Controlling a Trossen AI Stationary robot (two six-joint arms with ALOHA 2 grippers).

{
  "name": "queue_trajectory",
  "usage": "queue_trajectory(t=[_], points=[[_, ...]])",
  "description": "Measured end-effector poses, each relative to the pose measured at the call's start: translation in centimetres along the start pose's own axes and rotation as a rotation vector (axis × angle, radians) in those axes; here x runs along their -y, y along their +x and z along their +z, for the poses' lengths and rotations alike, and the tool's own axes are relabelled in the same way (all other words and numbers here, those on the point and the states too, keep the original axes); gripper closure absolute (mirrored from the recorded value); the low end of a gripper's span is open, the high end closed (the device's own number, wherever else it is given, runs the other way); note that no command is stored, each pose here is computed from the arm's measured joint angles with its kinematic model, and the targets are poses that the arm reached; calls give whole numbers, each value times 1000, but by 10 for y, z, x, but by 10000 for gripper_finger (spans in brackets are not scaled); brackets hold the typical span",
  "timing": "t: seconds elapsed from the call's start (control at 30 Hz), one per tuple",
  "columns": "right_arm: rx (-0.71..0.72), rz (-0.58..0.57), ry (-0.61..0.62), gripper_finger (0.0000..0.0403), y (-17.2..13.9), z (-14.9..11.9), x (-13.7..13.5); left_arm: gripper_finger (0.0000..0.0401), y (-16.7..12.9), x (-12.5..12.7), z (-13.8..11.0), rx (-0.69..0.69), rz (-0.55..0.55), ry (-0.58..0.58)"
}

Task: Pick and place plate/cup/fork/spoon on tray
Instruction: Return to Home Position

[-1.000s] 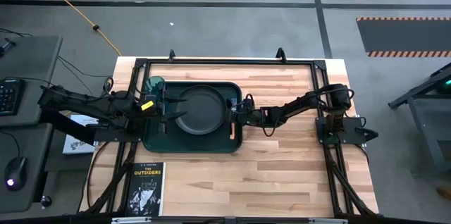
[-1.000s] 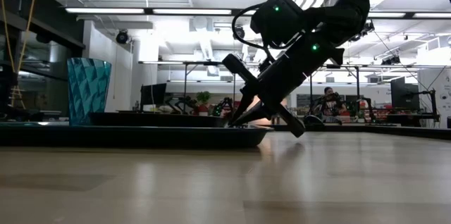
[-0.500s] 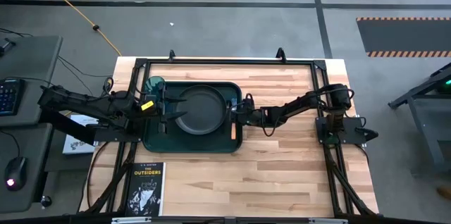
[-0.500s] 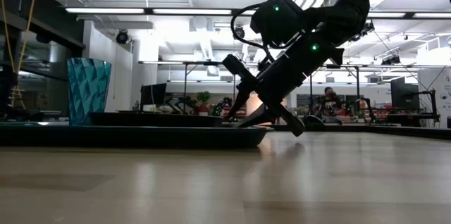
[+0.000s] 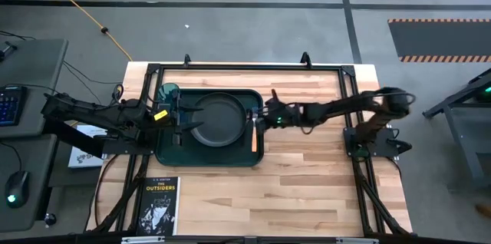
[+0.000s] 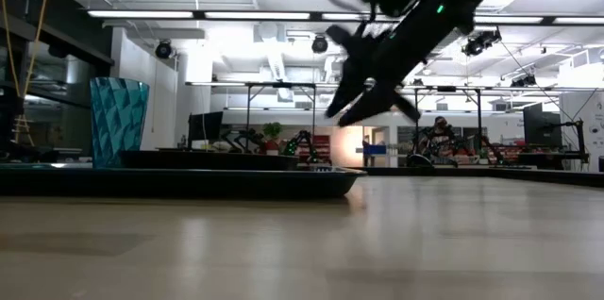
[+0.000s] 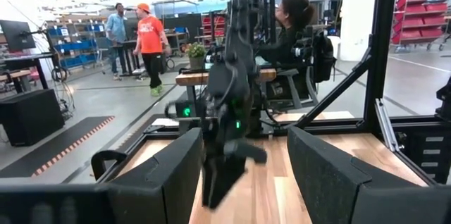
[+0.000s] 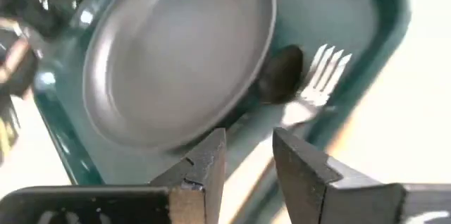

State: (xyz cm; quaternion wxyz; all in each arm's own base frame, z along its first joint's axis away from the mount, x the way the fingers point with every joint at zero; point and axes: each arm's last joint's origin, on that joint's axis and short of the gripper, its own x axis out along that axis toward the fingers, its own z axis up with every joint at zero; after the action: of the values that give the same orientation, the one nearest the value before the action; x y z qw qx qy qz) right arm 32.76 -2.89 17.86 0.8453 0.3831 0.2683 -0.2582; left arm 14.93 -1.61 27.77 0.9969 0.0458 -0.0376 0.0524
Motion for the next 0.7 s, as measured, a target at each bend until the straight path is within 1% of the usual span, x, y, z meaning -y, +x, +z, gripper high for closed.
queue_trajectory(t=[0.17, 0.27, 0.37, 0.47, 0.57, 0.7], points=[[-20, -122, -237, 293, -51, 9, 5, 199, -1, -1, 1, 6, 18, -2], [-14, -214, -315, 293, -80, 13, 12, 199, -4, -4, 4, 20, 98, -10], [3, -274, -373, 293, -106, 16, 19, 199, -7, -7, 6, 31, 181, -18], [36, -287, -400, 293, -126, 19, 22, 199, -8, -9, 6, 18, 229, -10], [73, -249, -455, 293, -139, 20, 22, 199, -8, -9, 1, -25, 250, 6], [126, -183, -506, 293, -147, 15, 27, 199, -8, -9, -1, -45, 250, 4]])
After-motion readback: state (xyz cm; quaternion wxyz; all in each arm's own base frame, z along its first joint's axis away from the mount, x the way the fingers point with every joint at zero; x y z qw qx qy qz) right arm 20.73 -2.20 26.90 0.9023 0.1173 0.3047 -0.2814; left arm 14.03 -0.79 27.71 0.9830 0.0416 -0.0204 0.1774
